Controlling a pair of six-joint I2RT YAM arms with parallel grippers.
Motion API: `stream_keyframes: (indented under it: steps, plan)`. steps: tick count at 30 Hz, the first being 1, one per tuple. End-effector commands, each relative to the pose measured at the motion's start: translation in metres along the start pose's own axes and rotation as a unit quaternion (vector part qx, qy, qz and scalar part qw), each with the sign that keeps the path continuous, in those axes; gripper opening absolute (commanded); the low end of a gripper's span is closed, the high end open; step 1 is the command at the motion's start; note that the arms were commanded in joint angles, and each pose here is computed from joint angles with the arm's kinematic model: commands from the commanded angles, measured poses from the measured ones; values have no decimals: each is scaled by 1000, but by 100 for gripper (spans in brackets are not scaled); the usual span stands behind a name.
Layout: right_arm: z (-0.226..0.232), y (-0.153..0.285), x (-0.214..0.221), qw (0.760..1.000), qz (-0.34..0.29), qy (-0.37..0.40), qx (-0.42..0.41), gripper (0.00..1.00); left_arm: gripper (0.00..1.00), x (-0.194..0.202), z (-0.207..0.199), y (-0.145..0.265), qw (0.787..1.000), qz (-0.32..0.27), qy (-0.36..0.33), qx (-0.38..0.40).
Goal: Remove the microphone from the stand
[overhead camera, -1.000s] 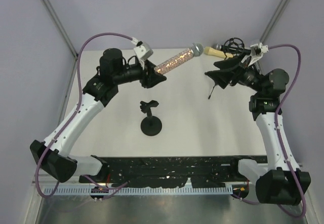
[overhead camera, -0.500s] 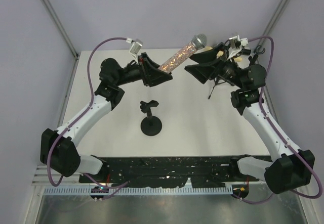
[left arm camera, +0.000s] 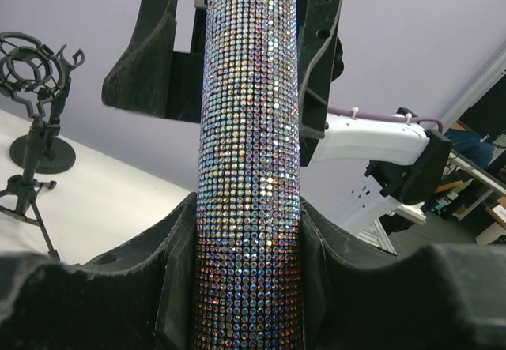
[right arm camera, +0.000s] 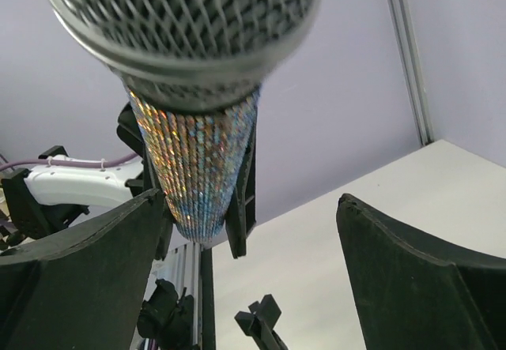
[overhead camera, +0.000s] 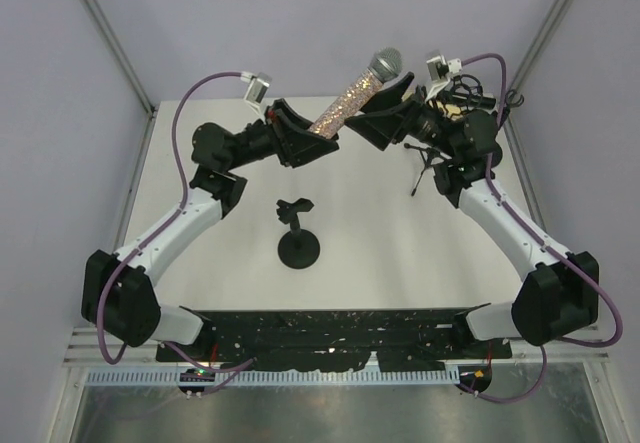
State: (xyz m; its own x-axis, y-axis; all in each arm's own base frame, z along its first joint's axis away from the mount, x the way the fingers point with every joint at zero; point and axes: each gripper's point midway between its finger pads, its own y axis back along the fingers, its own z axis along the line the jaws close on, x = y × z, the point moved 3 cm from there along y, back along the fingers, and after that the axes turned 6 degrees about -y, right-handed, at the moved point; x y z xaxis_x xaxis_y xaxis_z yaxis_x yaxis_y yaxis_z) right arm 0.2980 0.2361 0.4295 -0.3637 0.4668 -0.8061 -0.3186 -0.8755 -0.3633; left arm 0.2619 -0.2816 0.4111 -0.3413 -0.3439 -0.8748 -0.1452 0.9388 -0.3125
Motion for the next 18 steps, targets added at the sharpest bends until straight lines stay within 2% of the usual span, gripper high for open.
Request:
stream_keyframes:
  steps: [1,7,9,10,12,13,15,17,18]
  plan:
    - [42,-11,-27,995,-29,49,-86,93,0,0,-2,0,1000,-8,-10,13]
    - [47,-18,-20,993,-19,47,-103,91,0,4,3,-1,1000,-4,-3,11]
    - [46,-23,-22,994,-16,41,-104,83,1,7,5,-1,1000,0,0,11]
    - [45,-25,-23,994,-13,36,-101,80,5,8,6,-1,1000,1,2,10]
    - [42,-31,-28,995,-7,37,-95,62,19,11,8,-1,1000,4,3,9]
    - [38,-34,-28,995,-3,37,-87,54,30,11,7,0,1000,4,2,10]
    - [28,-38,-27,997,8,37,-66,52,51,10,6,0,1000,5,-1,10]
    - [17,-39,-24,998,18,39,-42,50,62,8,7,3,1000,4,-3,7]
    - [11,-41,-24,998,27,50,-28,50,75,5,7,6,1000,3,-9,4]
